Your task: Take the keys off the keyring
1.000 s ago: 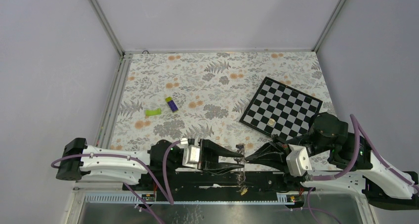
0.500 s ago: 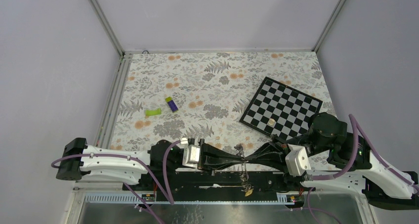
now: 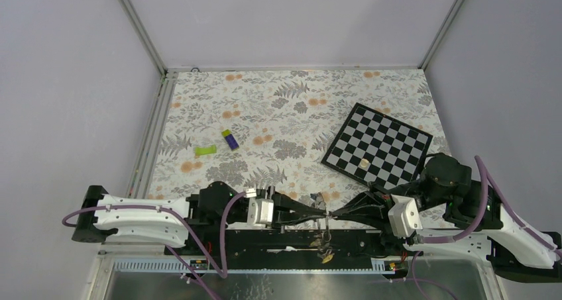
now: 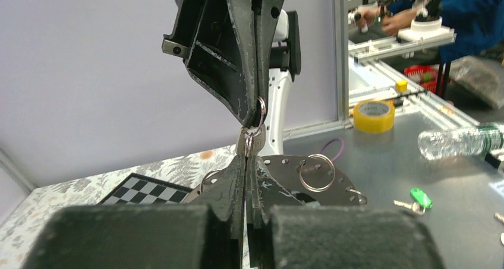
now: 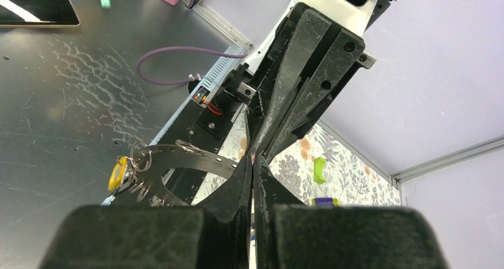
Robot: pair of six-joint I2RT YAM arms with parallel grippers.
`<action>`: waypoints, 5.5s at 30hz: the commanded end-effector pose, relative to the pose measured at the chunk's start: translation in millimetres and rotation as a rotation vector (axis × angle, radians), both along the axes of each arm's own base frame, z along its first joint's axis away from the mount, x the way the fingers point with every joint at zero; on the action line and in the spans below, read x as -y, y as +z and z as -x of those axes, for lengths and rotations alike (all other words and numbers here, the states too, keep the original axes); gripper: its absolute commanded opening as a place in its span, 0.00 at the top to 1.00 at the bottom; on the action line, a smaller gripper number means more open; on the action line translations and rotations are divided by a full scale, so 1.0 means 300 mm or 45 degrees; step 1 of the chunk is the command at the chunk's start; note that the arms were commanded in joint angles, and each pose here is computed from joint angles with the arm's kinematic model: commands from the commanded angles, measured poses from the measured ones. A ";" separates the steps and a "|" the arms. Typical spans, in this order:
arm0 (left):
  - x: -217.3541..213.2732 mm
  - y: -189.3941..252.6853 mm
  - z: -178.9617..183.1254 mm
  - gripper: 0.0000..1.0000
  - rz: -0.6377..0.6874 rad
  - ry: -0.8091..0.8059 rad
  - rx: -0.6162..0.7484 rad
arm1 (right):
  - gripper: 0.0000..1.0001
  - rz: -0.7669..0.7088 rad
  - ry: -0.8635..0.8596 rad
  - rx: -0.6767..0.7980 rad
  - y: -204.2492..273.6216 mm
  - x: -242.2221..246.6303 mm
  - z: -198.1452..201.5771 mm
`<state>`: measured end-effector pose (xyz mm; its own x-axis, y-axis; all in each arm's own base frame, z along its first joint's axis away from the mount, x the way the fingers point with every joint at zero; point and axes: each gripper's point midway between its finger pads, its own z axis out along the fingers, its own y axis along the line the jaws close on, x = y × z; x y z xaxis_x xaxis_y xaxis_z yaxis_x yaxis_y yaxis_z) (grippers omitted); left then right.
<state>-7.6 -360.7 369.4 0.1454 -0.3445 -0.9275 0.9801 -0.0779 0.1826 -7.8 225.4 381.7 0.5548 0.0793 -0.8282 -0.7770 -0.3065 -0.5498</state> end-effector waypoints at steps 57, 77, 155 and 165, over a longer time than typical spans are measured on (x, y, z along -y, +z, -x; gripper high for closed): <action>-0.096 0.123 -0.140 1.00 -0.544 0.191 0.915 | 1.00 0.100 -0.094 0.742 -0.116 -0.022 -0.180; -0.066 0.104 -0.210 1.00 -0.602 0.391 0.473 | 0.83 0.015 -0.141 0.826 -0.104 -0.026 -0.198; -0.095 0.173 -0.234 1.00 -0.389 0.486 0.464 | 0.54 -0.499 -0.529 -0.303 0.052 -0.044 -0.240; -0.091 0.171 -0.228 1.00 -0.387 0.474 0.467 | 0.58 -0.493 -0.530 -0.338 0.038 -0.078 -0.252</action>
<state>65.1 -335.3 382.0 0.5299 0.1965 -0.8250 0.8276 0.0928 0.5537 69.1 248.0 376.7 0.3553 0.1764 -0.9180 -0.9225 0.2249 -0.3138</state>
